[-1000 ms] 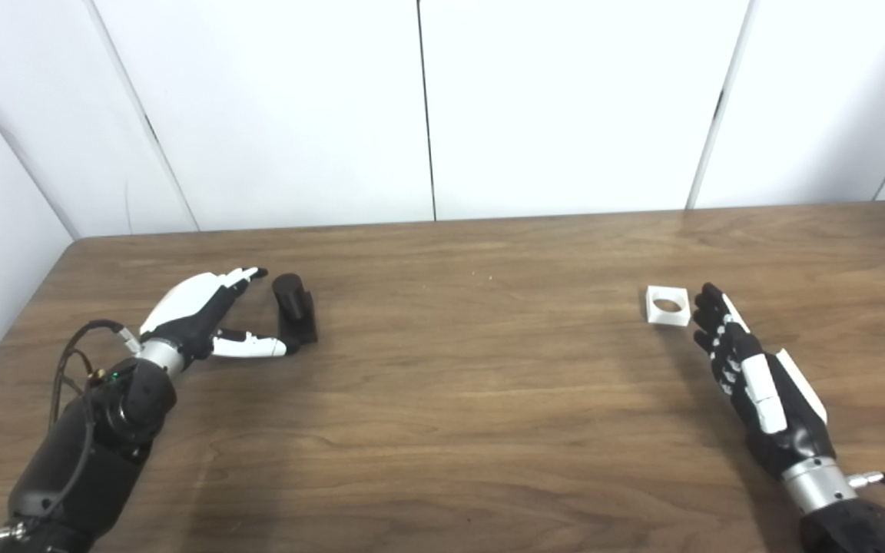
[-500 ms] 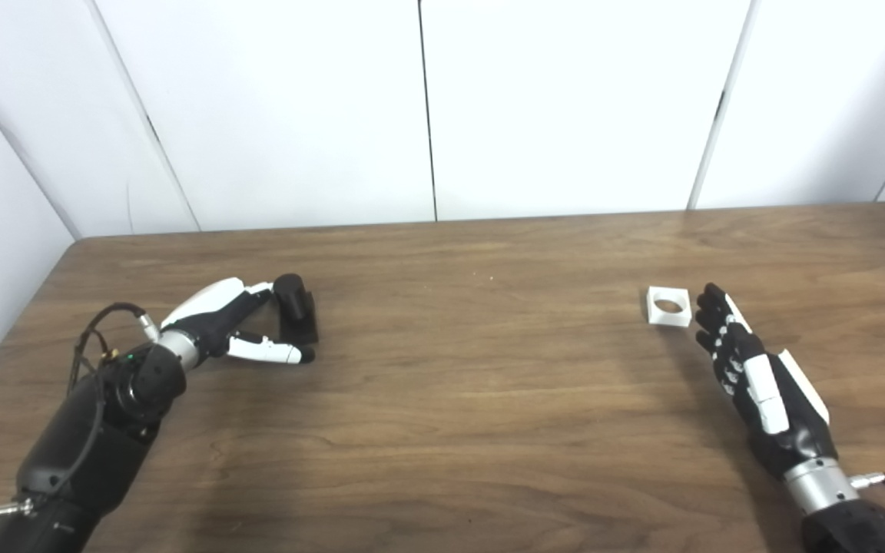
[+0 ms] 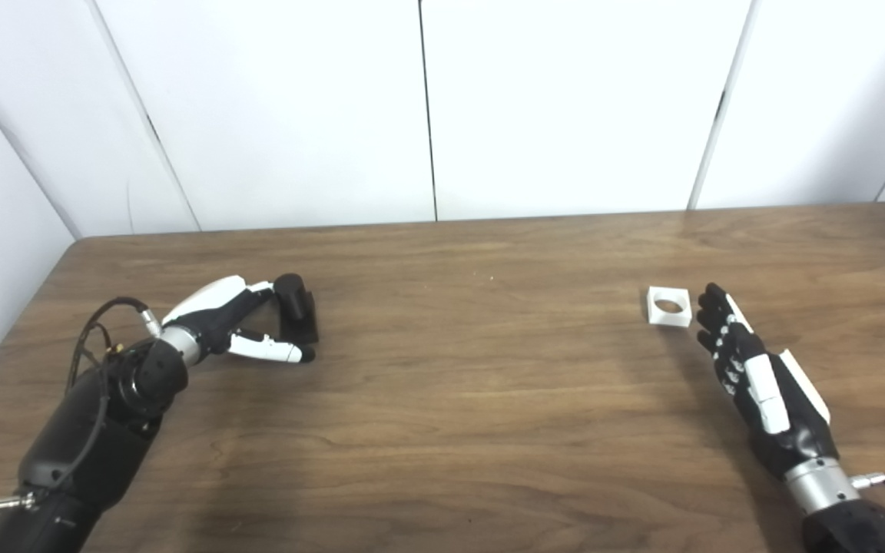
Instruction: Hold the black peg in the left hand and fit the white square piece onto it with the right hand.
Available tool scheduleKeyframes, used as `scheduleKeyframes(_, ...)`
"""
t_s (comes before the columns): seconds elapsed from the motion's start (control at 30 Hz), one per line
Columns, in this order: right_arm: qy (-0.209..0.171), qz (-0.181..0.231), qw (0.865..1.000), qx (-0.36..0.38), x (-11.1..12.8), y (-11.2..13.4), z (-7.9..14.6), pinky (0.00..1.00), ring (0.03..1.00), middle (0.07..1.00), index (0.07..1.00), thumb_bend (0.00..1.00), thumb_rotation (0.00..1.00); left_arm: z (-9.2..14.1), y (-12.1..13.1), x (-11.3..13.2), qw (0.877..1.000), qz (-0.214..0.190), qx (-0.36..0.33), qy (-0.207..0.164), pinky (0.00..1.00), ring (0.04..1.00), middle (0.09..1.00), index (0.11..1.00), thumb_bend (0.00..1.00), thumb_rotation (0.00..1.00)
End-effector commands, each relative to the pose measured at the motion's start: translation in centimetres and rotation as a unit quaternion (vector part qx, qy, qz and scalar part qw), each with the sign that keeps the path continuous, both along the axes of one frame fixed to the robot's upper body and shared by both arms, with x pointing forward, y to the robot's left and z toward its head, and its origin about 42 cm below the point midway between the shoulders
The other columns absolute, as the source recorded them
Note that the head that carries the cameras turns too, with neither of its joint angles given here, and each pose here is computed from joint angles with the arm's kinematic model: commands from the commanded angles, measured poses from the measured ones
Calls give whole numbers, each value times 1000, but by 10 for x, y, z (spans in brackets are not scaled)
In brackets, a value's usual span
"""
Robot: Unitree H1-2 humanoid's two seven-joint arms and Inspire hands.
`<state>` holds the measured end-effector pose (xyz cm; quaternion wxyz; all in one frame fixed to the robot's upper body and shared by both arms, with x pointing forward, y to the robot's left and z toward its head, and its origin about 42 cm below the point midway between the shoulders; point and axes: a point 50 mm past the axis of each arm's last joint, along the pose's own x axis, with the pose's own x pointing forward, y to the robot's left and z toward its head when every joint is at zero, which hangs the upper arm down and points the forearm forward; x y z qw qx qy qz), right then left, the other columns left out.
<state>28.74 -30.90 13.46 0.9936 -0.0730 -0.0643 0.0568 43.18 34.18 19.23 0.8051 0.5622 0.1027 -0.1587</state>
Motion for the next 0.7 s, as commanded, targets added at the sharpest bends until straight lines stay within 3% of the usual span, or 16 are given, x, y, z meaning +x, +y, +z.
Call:
scheduleKeyframes(0.0,6,-6,1000,-5,-6,-6,-10,1000,1000,1000,1000,672,1000,32,0,13,999,-5,11,-51,1000,1000,1000,922,1000,548)
scheduleKeyframes(0.3,-2,-9,1000,-2,-6,-9,-7,1000,1000,1000,1000,667,1000,23,-1,14,997,-4,18,-77,1000,1000,1000,882,1000,486)
scheduleKeyframes(0.53,-3,-9,1000,1,-7,-11,-8,1000,1000,1000,1000,663,1000,21,-2,14,997,-12,23,-68,1000,1000,1000,838,1000,479)
scheduleKeyframes(0.67,-9,-9,1000,0,-7,-12,-7,1000,1000,1000,1000,679,1000,21,-2,13,997,-16,24,-70,1000,1000,1000,767,968,413)
